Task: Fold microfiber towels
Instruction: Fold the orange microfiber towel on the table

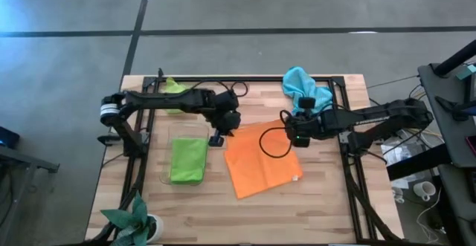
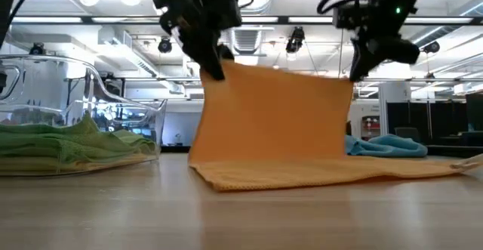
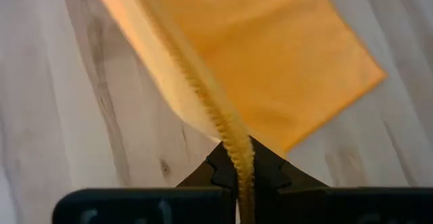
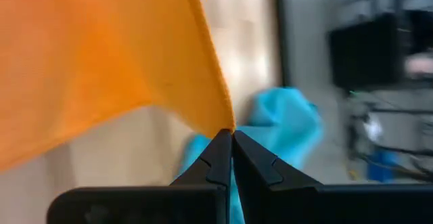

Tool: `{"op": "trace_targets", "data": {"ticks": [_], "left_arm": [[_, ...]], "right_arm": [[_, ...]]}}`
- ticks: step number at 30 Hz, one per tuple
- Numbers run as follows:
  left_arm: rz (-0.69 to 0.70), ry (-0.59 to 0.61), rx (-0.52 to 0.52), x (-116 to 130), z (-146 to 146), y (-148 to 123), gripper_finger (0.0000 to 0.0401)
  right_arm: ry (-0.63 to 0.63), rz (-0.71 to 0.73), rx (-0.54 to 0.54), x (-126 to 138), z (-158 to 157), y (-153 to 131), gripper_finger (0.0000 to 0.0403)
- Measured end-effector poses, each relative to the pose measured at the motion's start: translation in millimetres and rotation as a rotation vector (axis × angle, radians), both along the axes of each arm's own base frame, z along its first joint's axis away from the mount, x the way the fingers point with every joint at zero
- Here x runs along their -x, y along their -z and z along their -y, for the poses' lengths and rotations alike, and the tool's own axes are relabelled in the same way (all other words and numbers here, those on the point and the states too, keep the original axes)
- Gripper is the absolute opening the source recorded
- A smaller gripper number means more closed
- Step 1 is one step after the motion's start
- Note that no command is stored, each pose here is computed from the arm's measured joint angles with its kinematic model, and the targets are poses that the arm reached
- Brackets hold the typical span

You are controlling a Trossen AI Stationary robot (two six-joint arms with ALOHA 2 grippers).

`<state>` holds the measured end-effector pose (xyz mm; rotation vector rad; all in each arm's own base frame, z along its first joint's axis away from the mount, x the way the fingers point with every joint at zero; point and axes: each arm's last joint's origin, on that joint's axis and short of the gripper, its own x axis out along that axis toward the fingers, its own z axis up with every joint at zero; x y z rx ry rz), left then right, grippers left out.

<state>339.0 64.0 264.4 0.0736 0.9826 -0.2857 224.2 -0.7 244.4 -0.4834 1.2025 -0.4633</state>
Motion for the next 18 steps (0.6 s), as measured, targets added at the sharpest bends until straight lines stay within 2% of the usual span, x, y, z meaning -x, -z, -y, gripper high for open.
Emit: {"op": "trace_targets", "data": {"ticks": [3, 6, 8, 14, 18], "left_arm": [[-0.024, -0.014, 0.098, -0.1, 2.2, 7.8, 0.0], [-0.038, 0.049, 0.213, 0.5, 16.9, 13.2, 0.0], [-0.036, 0.089, 0.225, -0.7, 29.1, 17.5, 0.0], [0.039, 0.153, 0.24, -9.8, 63.9, 39.2, 0.0], [0.076, 0.185, 0.258, -12.4, 84.5, 43.3, 0.0]], "right_arm": [[-0.051, -0.025, -0.152, 1.8, -1.7, 14.5, 0.0008], [-0.092, -0.048, -0.307, 4.5, -8.5, 22.7, 0.0008], [-0.103, -0.055, -0.372, 5.9, -14.0, 25.3, 0.0008], [-0.145, -0.063, -0.443, 6.6, -35.2, 28.3, 0.0008], [-0.187, -0.074, -0.477, 8.4, -53.7, 29.7, 0.0008]]}}
